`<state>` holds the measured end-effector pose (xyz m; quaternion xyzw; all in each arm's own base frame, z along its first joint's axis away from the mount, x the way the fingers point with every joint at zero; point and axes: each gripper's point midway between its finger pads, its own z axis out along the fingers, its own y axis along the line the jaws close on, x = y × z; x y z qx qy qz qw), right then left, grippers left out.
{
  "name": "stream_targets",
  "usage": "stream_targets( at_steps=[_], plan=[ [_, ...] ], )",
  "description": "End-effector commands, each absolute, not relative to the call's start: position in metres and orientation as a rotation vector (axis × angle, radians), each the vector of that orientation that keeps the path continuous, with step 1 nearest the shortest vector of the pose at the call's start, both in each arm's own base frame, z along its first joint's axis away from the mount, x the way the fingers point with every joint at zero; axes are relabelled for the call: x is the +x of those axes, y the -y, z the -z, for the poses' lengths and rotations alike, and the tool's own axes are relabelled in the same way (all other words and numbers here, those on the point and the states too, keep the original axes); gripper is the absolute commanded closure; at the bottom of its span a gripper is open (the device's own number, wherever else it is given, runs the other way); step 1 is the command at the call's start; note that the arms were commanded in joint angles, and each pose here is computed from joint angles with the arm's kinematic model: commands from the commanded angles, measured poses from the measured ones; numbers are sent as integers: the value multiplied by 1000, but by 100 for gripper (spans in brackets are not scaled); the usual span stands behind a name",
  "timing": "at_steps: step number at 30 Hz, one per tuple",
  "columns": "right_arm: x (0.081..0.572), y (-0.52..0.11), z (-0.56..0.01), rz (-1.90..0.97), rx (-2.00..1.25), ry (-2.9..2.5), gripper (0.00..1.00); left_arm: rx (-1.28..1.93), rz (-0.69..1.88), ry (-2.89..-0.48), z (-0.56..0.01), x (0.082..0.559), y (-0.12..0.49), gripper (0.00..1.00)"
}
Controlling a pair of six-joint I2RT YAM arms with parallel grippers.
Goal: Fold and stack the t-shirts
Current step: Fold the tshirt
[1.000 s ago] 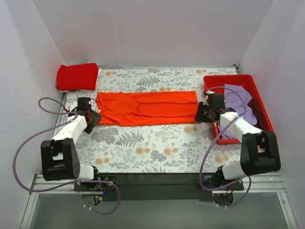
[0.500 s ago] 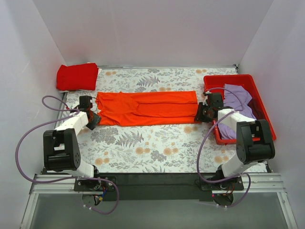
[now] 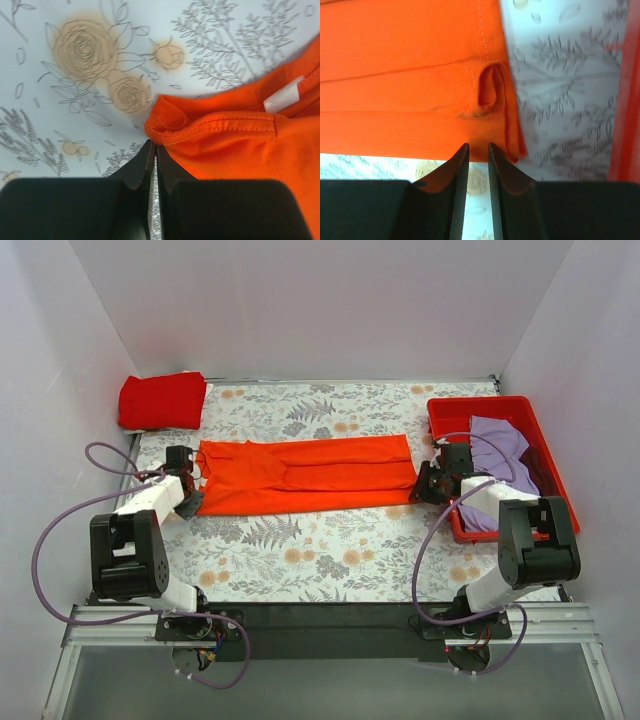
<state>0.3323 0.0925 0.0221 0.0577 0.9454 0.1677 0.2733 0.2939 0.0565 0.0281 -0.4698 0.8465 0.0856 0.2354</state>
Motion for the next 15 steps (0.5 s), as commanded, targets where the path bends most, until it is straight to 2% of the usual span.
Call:
stream_targets(
  at_steps=[1,6,11,13,15],
  plan=[
    [276,-72,-2,-359,220,-2718,71,-1322,-416,-2309,-32,261,-77,100],
    [244,-64,-4,-314,193,-2778,71,-1304,-396,-2271,-48,249,-77,94],
    [244,-73,-25,-395,137,-2728,69,-1288,-353,-2250,-57,248,-74,85],
    [250,-80,-39,-445,105,-2691,69,-1263,-324,-2233,-64,251,-73,77],
    [254,-84,-52,-464,78,-2657,64,-1233,-292,-2224,-71,254,-71,71]
  ],
)
